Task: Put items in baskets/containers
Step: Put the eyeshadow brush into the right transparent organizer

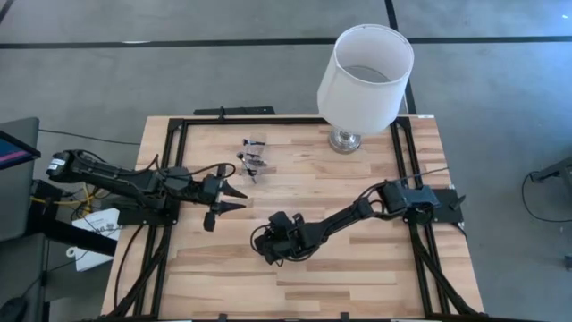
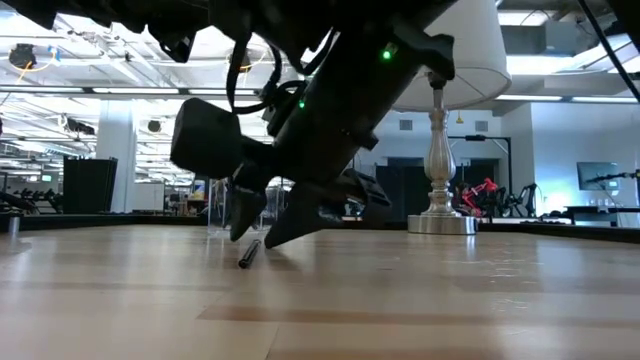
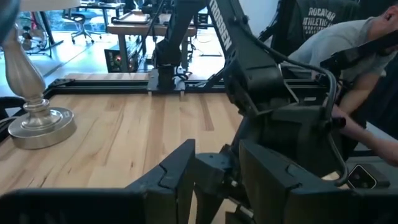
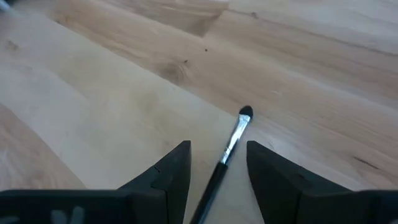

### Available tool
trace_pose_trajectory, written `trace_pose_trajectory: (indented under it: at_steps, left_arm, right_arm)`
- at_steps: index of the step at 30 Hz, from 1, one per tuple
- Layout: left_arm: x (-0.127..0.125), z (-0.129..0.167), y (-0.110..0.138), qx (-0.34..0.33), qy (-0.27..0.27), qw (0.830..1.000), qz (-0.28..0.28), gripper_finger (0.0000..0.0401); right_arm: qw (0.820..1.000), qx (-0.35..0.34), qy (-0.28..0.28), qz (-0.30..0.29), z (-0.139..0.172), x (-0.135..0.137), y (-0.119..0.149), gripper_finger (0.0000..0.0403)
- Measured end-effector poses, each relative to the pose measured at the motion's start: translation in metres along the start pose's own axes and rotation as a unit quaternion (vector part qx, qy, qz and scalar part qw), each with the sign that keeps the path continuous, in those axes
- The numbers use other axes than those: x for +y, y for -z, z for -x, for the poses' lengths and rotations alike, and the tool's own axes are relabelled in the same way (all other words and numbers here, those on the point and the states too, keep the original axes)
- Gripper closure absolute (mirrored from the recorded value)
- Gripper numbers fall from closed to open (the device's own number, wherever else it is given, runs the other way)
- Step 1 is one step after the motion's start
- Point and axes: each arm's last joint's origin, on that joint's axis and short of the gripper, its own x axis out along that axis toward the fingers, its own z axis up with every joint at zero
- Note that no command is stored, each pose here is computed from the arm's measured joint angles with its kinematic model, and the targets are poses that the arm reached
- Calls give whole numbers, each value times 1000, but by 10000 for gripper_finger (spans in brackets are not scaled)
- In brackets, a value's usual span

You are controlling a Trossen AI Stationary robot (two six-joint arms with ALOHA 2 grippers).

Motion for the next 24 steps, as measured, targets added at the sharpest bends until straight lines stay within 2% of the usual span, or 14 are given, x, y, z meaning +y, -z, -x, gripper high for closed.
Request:
trace_pose_trajectory:
  at_steps: [9, 13, 18, 24]
  left_arm:
    - [0, 0, 0, 0, 0, 1000, 0, 280]
    - [0, 0, -1, -6, -1, 1000, -6, 280]
    - [0, 0, -1, -7, -2, 1000, -6, 280]
    - [0, 0, -1, -7, -2, 1000, -6, 280]
  right_arm:
    - [1000, -16, 17, -2, -20, -4, 18, 277]
    - [1000, -12, 18, 0, -20, -4, 19, 316]
    - [1000, -11, 19, 1, -21, -5, 19, 388]
    - [1000, -12, 16, 6, -22, -5, 19, 390]
